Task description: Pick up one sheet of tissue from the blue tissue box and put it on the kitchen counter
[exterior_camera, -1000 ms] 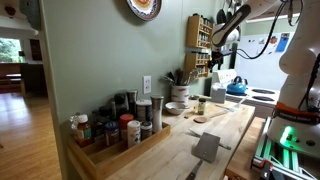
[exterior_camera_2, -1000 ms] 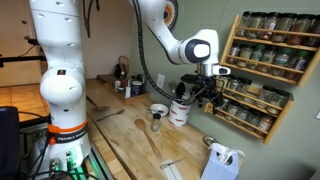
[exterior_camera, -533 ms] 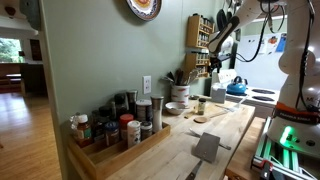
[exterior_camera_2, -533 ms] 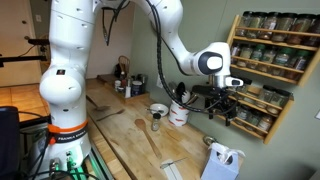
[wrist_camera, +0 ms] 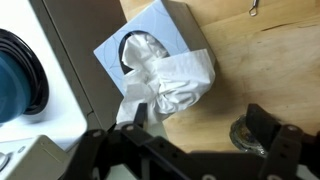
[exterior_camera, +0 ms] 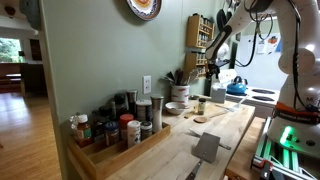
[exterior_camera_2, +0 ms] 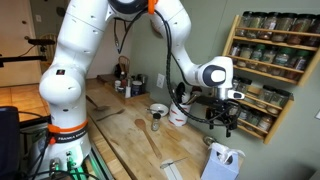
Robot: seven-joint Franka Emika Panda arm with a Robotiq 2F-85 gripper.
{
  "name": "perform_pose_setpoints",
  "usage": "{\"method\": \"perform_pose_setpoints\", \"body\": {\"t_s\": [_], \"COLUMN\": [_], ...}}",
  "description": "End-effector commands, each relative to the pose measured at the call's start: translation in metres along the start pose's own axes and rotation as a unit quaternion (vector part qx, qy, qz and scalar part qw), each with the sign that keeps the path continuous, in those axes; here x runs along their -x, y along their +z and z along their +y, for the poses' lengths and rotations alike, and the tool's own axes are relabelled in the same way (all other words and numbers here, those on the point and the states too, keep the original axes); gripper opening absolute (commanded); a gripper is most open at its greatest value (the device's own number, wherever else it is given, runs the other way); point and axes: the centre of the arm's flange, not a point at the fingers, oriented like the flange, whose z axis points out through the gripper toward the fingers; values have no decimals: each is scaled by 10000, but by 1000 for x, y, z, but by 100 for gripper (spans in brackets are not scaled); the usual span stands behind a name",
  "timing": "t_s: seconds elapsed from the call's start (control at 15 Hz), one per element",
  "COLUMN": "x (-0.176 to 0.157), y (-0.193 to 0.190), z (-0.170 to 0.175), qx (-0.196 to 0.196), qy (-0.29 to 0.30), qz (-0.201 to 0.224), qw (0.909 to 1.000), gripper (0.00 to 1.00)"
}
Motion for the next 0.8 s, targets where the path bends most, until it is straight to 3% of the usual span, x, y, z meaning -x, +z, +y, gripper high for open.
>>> {"method": "perform_pose_setpoints", "body": {"t_s": [0.0, 0.33, 0.73], "x": [-7, -6, -3], "y": [17, 33, 50], "z": [2, -4, -8], "qx": [-84, -171, -215], "qy": [-21, -12, -9], "qz": [-151, -292, -424], "qw": [9998, 9994, 9989], "gripper": [100, 99, 79]}}
